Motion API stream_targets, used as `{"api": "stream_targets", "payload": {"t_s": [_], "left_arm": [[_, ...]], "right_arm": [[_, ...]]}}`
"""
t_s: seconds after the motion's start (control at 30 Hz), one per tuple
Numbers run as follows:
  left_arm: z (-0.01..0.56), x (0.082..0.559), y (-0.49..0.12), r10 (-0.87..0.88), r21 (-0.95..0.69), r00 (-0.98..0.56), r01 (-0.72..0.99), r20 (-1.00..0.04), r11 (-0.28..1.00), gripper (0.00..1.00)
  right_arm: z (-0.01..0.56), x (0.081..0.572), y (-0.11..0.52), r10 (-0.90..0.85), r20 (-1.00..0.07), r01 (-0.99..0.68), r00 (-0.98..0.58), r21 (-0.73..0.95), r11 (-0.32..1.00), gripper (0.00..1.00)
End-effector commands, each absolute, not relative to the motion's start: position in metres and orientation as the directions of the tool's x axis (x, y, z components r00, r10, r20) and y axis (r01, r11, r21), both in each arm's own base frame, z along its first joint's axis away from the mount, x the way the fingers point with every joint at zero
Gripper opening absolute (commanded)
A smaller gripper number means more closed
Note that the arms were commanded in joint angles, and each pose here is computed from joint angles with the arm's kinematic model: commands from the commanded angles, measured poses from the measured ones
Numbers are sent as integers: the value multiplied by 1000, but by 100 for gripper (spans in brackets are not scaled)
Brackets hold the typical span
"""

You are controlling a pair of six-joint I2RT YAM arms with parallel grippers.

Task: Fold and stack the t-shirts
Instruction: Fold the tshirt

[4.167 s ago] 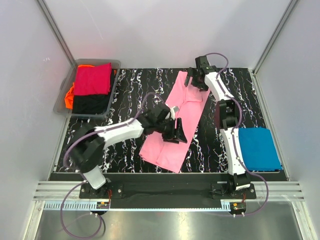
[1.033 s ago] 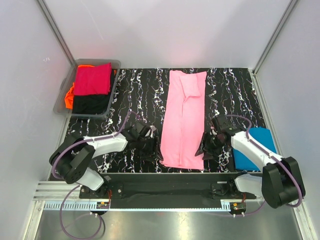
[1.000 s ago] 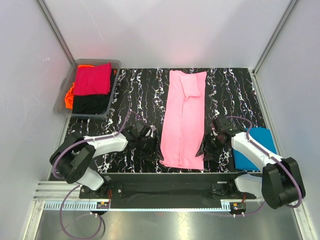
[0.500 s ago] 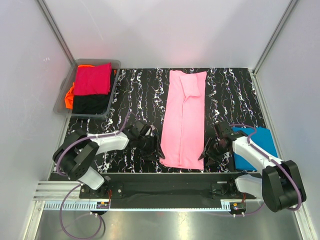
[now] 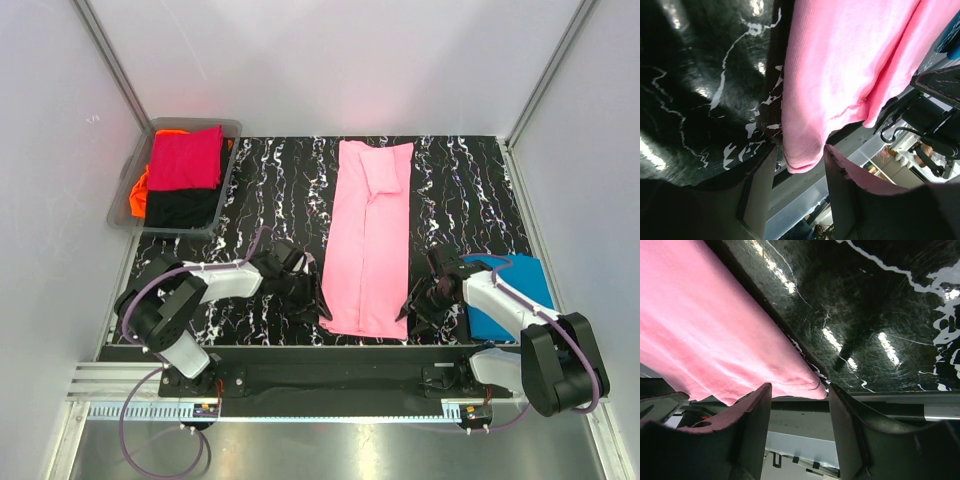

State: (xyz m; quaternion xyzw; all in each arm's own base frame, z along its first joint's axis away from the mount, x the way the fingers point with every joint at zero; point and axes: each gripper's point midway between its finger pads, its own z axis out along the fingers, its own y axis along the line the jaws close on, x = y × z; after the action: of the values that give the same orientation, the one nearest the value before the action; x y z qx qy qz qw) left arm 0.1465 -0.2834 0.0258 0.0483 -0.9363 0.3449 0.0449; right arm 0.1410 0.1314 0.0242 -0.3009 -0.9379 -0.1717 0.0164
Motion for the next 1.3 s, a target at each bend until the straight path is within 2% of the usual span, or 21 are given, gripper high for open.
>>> {"api": "stream_targets", "payload": {"t_s": [0.0,0.1,0.2,0.37,0.43,0.47,0.53,0.57,0.6,0.63,0.7,0.73,0.8,0.83,0.9,1.13,1.27], "left_arm": [[14,145,-280,-46,-618,-991,-116,129,777,49],[12,146,-280,-43,-613,-991,-111,124,782,44],[12,147,-280,-40,-613,-992,-106,121,783,43],[20,143,-278,-16,-636,-995,-72,94,768,59],[32,145,-275,-19,-645,-999,-42,43,763,63],[34,143,-271,-9,-632,-999,-27,32,774,64],[49,149,-267,-11,-638,-999,12,-32,770,66],[52,148,-263,0,-634,-999,27,-42,773,66],[57,148,-261,2,-636,-999,36,-54,771,66],[66,154,-259,-9,-643,-997,41,-75,764,66],[73,156,-253,-1,-639,-996,58,-91,767,66],[83,163,-253,-5,-649,-991,82,-131,757,66],[90,166,-248,12,-643,-986,116,-163,757,66],[99,171,-248,11,-653,-983,131,-185,746,65],[101,171,-245,25,-645,-980,148,-195,749,66],[101,175,-246,88,-671,-981,183,-173,718,66],[96,182,-238,94,-671,-980,189,-176,717,66]], "right_arm": [[28,144,133,582,137,592,-801,324,738,57],[30,151,133,567,113,569,-816,330,753,59],[46,174,138,538,44,511,-842,387,768,62],[88,247,137,477,-183,373,-859,414,831,80],[86,268,138,421,-216,321,-881,381,867,84],[100,288,144,406,-255,287,-877,399,871,90],[93,310,149,342,-262,232,-902,373,898,92],[107,332,154,339,-303,209,-891,388,898,94],[94,342,155,322,-288,210,-902,361,909,96],[107,364,159,326,-333,199,-885,365,910,100],[88,382,158,326,-312,225,-892,320,920,100],[97,401,159,332,-359,223,-873,311,924,99],[78,415,160,343,-350,259,-872,264,929,100],[84,430,161,350,-392,270,-851,244,931,100],[71,439,165,359,-394,295,-846,215,931,100],[70,472,185,305,-511,285,-804,120,951,100],[53,477,182,303,-511,313,-805,69,947,100]]}}
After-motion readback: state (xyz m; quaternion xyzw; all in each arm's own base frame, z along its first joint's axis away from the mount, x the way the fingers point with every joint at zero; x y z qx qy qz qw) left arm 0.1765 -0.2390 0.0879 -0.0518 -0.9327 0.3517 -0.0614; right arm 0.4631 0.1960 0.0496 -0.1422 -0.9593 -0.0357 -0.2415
